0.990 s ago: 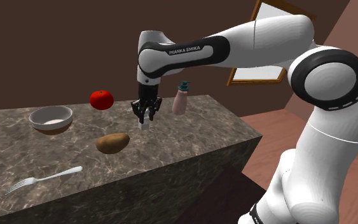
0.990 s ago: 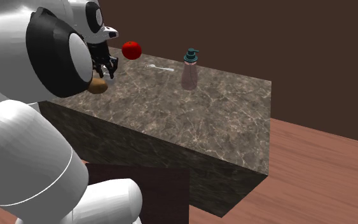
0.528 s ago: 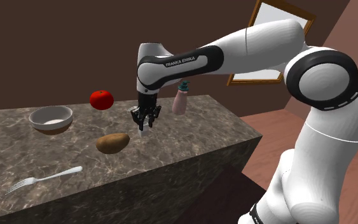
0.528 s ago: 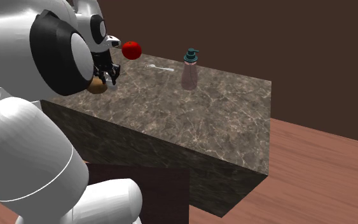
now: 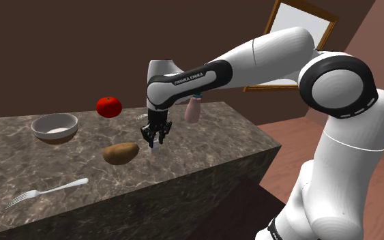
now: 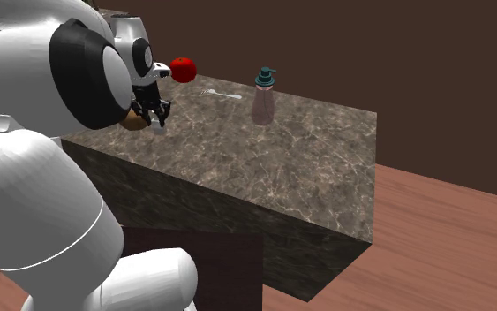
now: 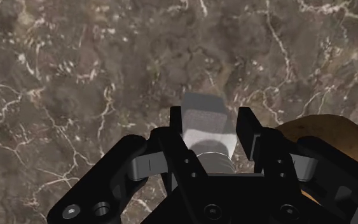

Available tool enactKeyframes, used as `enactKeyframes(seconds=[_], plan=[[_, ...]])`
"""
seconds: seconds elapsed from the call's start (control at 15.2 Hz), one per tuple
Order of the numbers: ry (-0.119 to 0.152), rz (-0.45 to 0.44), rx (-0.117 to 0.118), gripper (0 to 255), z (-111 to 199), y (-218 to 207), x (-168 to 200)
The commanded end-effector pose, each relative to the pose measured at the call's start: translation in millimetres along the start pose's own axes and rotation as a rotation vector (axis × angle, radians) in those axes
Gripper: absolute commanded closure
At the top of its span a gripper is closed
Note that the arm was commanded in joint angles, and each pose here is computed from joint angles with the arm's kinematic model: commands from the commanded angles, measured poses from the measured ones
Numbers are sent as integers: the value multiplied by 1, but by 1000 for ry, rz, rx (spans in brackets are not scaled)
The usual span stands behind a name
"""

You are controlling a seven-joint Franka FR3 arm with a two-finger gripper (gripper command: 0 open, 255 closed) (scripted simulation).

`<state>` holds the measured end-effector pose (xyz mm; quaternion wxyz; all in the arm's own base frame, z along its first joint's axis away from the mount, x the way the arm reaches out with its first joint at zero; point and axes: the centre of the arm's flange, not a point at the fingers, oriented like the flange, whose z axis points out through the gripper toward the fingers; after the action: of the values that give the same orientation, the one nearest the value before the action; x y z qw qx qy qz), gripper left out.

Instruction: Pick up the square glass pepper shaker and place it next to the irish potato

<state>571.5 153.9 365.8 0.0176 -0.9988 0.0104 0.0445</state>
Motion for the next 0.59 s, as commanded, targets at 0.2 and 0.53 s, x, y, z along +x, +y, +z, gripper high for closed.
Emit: enactKeyframes(seconds=[0.2,0.53], plan=[[0,0,0,255,13,-1,1],[0,0,0,255,13,-1,1]])
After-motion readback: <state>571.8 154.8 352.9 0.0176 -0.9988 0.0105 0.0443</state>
